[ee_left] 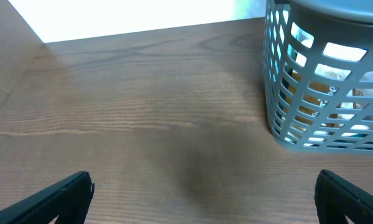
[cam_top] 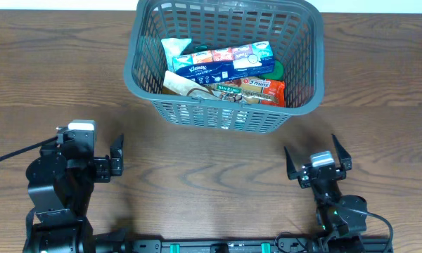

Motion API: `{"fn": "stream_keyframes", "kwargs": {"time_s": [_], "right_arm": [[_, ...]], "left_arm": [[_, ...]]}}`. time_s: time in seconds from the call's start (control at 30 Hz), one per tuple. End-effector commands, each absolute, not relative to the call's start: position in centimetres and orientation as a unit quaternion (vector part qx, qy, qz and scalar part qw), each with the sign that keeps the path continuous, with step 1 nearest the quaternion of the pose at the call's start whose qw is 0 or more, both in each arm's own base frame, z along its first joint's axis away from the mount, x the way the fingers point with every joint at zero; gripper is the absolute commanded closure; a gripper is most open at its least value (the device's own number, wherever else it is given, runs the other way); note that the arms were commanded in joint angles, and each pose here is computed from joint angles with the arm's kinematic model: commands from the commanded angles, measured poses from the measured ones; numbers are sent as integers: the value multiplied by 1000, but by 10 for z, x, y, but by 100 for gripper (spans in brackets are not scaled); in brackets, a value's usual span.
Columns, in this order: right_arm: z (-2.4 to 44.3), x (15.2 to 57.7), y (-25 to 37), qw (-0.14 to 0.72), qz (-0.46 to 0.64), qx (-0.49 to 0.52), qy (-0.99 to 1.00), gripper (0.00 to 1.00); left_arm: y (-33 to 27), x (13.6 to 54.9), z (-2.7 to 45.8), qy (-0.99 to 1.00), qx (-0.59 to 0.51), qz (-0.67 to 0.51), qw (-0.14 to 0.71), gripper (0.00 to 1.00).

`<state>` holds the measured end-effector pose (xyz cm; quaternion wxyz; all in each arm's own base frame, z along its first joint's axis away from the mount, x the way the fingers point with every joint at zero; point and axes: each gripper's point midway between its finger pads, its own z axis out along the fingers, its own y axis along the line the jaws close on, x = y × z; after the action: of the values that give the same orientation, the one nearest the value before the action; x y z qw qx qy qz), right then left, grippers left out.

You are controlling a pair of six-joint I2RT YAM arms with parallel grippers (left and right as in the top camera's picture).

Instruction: Pack container

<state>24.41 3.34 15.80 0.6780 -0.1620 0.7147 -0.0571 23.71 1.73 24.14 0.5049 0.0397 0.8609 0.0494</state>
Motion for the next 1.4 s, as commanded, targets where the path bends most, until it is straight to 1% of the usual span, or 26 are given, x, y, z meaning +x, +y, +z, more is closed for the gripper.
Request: {"fn": "stream_keyframes", "kwargs": {"time_s": [0.0, 0.17, 1.2, 1.27, 1.37], "right_arm": [[157, 246, 16, 677, -65, -110, 725, 1], [157, 246, 4, 676, -75, -85, 728, 1], [157, 246, 7, 677, -69, -91, 727, 1], [157, 246, 7, 677, -69, -91, 727, 1], [157, 246, 7, 677, -69, -91, 727, 1]], "left_arm": [[16, 237, 241, 860, 39, 45, 507, 1], [16, 237, 241, 860, 39, 45, 507, 1], [16, 236, 242, 860, 39, 45, 507, 1], [13, 228, 236, 866, 33, 32, 498, 1], [-2, 222, 243, 853, 43, -1, 520, 1]]}}
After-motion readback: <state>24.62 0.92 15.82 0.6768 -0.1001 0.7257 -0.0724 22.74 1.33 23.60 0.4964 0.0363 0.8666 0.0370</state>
